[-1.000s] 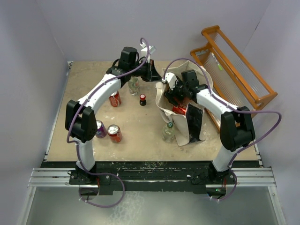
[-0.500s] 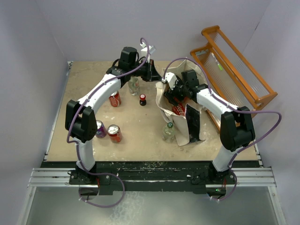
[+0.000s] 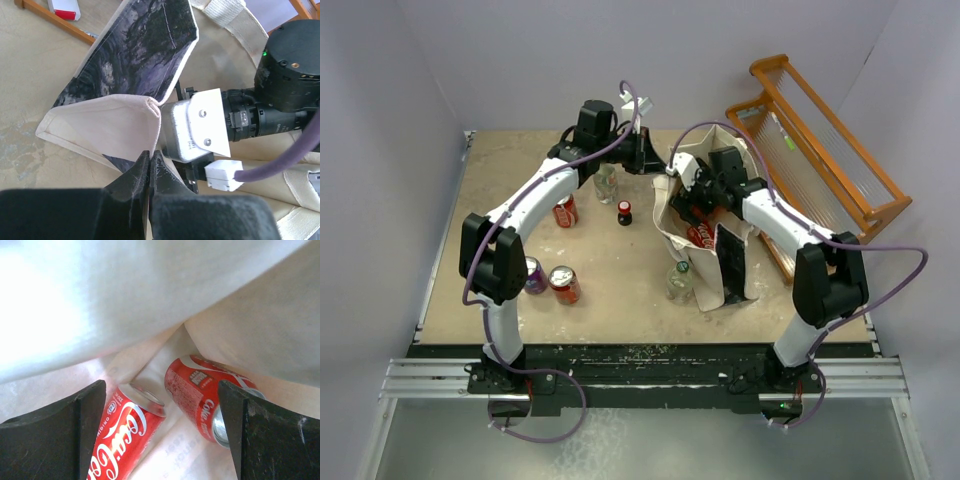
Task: Place the beverage into the canvas bag
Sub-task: Place the drink in the canvas bag.
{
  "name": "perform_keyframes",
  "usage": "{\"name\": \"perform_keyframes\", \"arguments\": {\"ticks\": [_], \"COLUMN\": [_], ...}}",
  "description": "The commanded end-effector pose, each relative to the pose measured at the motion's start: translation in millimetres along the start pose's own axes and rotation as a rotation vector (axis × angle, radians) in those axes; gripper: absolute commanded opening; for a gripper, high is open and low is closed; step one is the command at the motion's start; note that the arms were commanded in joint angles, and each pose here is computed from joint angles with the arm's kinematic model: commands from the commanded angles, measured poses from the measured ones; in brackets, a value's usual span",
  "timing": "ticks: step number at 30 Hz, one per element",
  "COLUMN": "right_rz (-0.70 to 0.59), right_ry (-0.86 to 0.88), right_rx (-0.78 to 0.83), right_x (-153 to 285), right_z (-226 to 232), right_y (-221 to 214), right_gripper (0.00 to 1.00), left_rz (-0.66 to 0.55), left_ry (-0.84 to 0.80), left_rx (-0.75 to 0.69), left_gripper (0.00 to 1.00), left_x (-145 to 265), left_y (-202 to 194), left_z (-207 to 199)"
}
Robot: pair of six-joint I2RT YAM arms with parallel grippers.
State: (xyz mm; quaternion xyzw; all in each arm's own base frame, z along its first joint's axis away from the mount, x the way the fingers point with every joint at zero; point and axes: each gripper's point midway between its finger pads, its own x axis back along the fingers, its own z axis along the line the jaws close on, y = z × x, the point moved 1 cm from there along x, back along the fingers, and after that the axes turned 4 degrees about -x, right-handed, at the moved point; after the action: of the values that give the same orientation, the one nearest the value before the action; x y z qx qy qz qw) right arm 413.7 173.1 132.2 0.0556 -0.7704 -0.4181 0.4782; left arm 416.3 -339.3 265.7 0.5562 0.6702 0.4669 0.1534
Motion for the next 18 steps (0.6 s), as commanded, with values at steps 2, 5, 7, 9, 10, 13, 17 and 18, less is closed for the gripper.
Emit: {"name": "perform_keyframes", "arguments": {"ticks": [2,5,7,9,10,13,17,18], "right_rz": [-0.094,-0.113,-0.133,-0.142,-0.149,-0.172,-0.204,-0.212], "right_ry": [-0.073,-0.056,-0.037,-0.037,-0.038,-0.035,-0.043,-0.046], "right_rx": [0.042,0.036,0.027,0.02,0.02,0.004,-0.004,-0.007], "right_x": [34,39,43,48,51,59,73,76], "right_z": [-17,-13,-9,-7,-7,-3,-1,-1], "right_y": [40,45,50,52,54,59,66,68], "right_gripper": [0.94,0.94,0.94,0.94,0.94,0.94,0.93,0.93], "left_rz": [-0.007,-0.011,-0.013,-0.016,-0.018,-0.021,-0.02,-0.02], "left_ry": [-0.043,-0.041,-0.035,-0.033,-0.034,-0.039,-0.058,-0.063], "left_rx": [0.006,0.016,0.028,0.039,0.042,0.052,0.06,0.057], "left_gripper": [0.0,0.04,0.06,0.08,0.09,0.12,0.19,0.22], "left_x": [-1,-1,-1,-1,-1,-1,-1,-1], "left_y": [4,6,6,6,7,9,10,10], "left_z": [-18,-19,-18,-18,-19,-21,-24,-25]}}
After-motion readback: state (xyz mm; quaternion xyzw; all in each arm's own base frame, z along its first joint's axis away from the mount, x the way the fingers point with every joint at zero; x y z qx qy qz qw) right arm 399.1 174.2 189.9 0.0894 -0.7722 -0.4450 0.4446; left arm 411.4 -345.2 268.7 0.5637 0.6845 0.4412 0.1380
